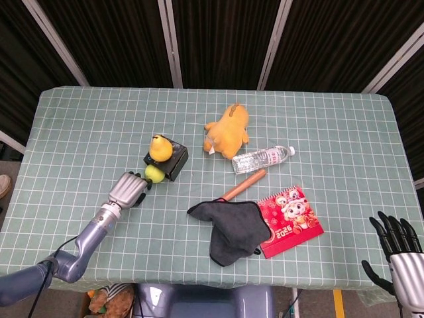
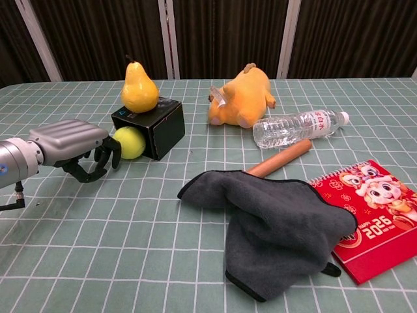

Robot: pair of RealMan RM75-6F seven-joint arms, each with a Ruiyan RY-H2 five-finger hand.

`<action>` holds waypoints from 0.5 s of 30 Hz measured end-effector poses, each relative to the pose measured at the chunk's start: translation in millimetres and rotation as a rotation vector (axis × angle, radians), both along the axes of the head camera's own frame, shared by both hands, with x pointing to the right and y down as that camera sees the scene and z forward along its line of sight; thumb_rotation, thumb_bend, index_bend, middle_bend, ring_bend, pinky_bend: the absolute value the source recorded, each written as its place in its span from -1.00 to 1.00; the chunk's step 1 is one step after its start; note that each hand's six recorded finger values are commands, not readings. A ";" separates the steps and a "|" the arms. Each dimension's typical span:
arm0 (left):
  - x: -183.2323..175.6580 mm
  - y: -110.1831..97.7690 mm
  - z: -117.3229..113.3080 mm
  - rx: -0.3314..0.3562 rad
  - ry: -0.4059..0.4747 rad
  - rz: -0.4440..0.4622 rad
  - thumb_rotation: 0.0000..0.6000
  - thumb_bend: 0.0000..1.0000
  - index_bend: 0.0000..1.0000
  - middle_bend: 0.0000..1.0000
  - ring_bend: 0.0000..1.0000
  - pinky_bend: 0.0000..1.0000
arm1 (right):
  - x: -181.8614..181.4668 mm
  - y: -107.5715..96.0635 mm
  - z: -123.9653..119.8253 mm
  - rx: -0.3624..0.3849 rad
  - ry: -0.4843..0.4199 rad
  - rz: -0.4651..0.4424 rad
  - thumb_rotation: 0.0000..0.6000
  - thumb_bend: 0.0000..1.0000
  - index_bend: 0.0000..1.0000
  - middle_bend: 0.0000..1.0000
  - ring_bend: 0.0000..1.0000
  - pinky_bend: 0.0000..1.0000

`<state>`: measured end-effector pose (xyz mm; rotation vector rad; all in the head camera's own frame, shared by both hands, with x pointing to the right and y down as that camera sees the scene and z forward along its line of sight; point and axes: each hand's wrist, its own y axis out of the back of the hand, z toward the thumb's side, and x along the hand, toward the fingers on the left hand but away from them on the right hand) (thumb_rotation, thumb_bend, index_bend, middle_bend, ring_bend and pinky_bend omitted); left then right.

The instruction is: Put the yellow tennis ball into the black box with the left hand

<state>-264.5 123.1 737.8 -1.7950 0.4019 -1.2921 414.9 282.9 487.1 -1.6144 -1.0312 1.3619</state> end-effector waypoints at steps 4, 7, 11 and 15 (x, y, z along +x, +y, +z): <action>3.1 -5.2 2.7 0.005 0.004 -0.001 1.00 -0.08 -0.24 -0.13 -0.59 -0.62 | 0.8 0.6 -0.9 0.002 0.000 0.002 1.00 -0.36 -1.00 -1.00 -1.00 -1.00; 6.2 -2.9 2.8 0.005 0.019 0.008 1.00 -0.08 -0.32 -0.28 -0.74 -0.70 | 0.8 0.2 -0.9 0.002 0.001 0.002 1.00 -0.36 -1.00 -1.00 -1.00 -1.00; 8.7 -0.8 1.5 0.018 0.031 0.026 1.00 -0.08 -0.39 -0.47 -0.97 -0.95 | 0.2 0.9 -0.1 -0.002 0.004 -0.001 1.00 -0.36 -1.00 -1.00 -1.00 -1.00; 10.6 -0.4 -0.6 0.032 0.051 0.035 1.00 -0.08 -0.40 -0.59 -1.00 -1.00 | -0.5 1.5 0.3 -0.004 0.006 -0.002 1.00 -0.36 -1.00 -1.00 -1.00 -1.00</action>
